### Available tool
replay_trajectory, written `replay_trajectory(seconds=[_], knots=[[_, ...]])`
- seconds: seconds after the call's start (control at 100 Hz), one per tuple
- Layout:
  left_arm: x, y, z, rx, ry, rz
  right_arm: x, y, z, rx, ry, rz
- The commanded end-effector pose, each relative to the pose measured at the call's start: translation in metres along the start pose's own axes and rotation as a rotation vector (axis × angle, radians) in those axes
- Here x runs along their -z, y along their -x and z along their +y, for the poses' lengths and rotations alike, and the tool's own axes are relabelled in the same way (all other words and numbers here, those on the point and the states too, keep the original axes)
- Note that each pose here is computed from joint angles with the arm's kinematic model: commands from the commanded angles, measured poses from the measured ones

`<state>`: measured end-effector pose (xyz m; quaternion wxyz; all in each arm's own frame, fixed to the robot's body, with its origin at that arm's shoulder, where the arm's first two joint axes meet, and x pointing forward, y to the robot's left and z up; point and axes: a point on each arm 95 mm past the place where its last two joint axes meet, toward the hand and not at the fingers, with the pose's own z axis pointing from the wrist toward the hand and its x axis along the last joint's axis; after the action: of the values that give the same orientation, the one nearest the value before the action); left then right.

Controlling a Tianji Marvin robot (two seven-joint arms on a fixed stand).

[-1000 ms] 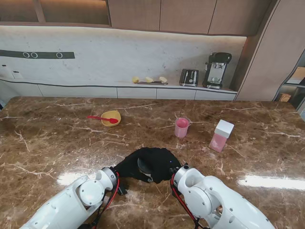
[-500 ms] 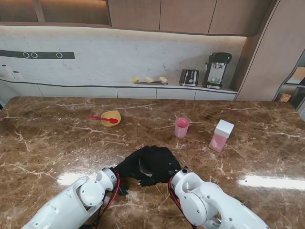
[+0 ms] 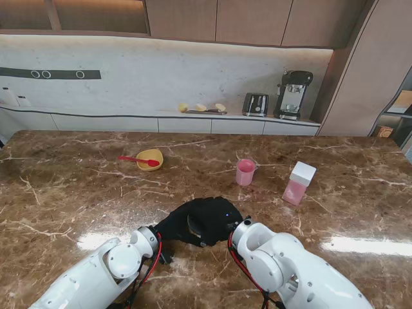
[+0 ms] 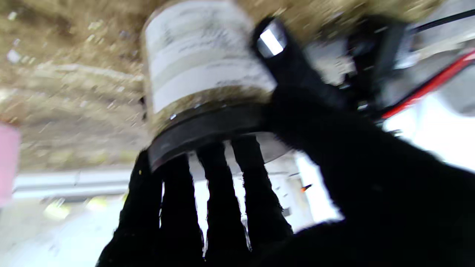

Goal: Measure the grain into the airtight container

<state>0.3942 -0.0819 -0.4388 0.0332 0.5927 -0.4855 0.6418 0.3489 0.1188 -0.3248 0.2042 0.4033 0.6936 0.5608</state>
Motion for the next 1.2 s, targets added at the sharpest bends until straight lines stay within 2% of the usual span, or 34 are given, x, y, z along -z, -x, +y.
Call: replay_trajectory(seconds=[0.0, 0.08, 0.19, 0.26, 0.33, 0.43, 0.6, 0.69, 0.76, 0.86, 0.93, 0.98, 1.09, 1.19], knots=[[0.022, 0.030, 0.039, 0.021, 0.088, -0.102, 0.007, -0.004, -0.008, -0.034, -0.084, 0.036], [0.022, 0.030, 0.039, 0.023, 0.088, -0.104, 0.010, -0.001, -0.005, -0.065, -0.124, 0.077], [0.023, 0.030, 0.039, 0.022, 0.088, -0.104, 0.011, 0.001, -0.005, -0.084, -0.095, 0.069], [0.023, 0.031, 0.039, 0.021, 0.088, -0.104, 0.010, 0.001, -0.005, -0.081, -0.053, 0.038], [0.024, 0.031, 0.039, 0.027, 0.088, -0.105, 0.009, 0.001, -0.004, -0.052, -0.008, -0.030], [0.024, 0.031, 0.040, 0.031, 0.088, -0.105, 0.008, 0.002, -0.003, -0.033, -0.023, -0.086], [0.025, 0.032, 0.039, 0.025, 0.088, -0.104, 0.003, 0.005, -0.003, 0.051, -0.010, -0.141], [0.025, 0.032, 0.039, 0.026, 0.089, -0.102, 0.001, 0.005, -0.004, 0.052, 0.002, -0.122], [0.025, 0.032, 0.039, 0.025, 0.089, -0.102, 0.001, 0.003, -0.004, 0.033, -0.013, -0.072], [0.025, 0.032, 0.039, 0.026, 0.089, -0.103, 0.005, 0.005, -0.003, 0.040, -0.068, 0.014], [0.025, 0.032, 0.040, 0.026, 0.089, -0.104, 0.009, 0.005, -0.002, -0.016, -0.140, 0.054], [0.026, 0.032, 0.040, 0.027, 0.089, -0.103, 0.011, 0.005, -0.001, -0.035, -0.150, 0.070], [0.025, 0.032, 0.040, 0.025, 0.091, -0.101, 0.012, 0.006, -0.001, -0.045, -0.115, 0.059], [0.026, 0.032, 0.040, 0.029, 0.092, -0.102, 0.012, 0.005, 0.001, -0.034, -0.080, -0.008]])
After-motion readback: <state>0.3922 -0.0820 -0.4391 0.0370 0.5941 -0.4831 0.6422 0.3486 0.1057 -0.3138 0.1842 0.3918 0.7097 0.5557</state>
